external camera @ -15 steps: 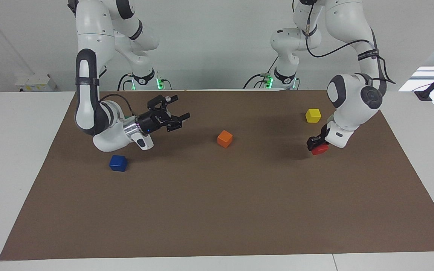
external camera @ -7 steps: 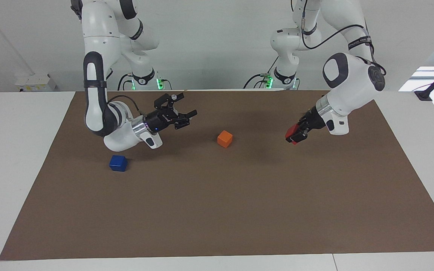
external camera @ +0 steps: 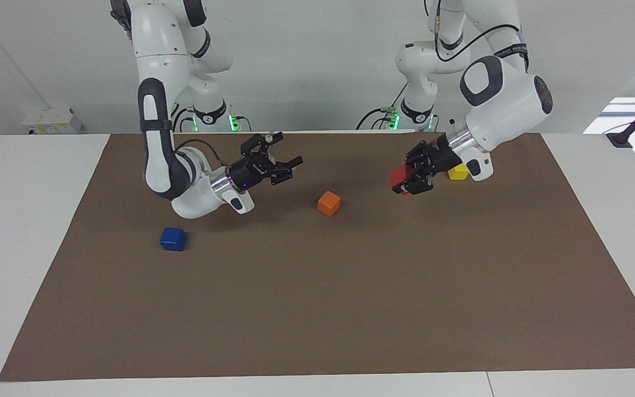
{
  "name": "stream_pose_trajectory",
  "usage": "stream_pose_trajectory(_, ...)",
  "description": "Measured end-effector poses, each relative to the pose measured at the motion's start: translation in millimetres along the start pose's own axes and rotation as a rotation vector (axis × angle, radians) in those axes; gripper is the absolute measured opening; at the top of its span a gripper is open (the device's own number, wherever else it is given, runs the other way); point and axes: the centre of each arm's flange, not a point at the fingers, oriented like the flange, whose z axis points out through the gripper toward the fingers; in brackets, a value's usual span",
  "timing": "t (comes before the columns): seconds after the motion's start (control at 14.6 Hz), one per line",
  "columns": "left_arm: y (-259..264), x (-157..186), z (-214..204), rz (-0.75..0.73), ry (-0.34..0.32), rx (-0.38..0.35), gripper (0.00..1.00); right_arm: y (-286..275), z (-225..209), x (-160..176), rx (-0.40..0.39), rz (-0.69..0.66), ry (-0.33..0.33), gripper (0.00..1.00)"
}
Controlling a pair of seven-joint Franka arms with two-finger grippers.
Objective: Transfer red block to right arm and stack on blue block
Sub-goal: 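Carry the red block toward the right gripper while it approaches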
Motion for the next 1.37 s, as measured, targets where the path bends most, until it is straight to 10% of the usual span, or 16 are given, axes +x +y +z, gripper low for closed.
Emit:
stream_pose_trajectory(0.75,-53.8,-60.8,98.6,-0.056,-0.266,-0.073,0.54,25.4,28.0,-16.2,0.027,0.048,0.002,1.0)
stream_pose_trajectory(1.37,-102.5,-44.5,100.0,-0.054,-0.281,-0.136,0.54,28.4,27.4,-17.3,0.016,0.054,0.009,1.0)
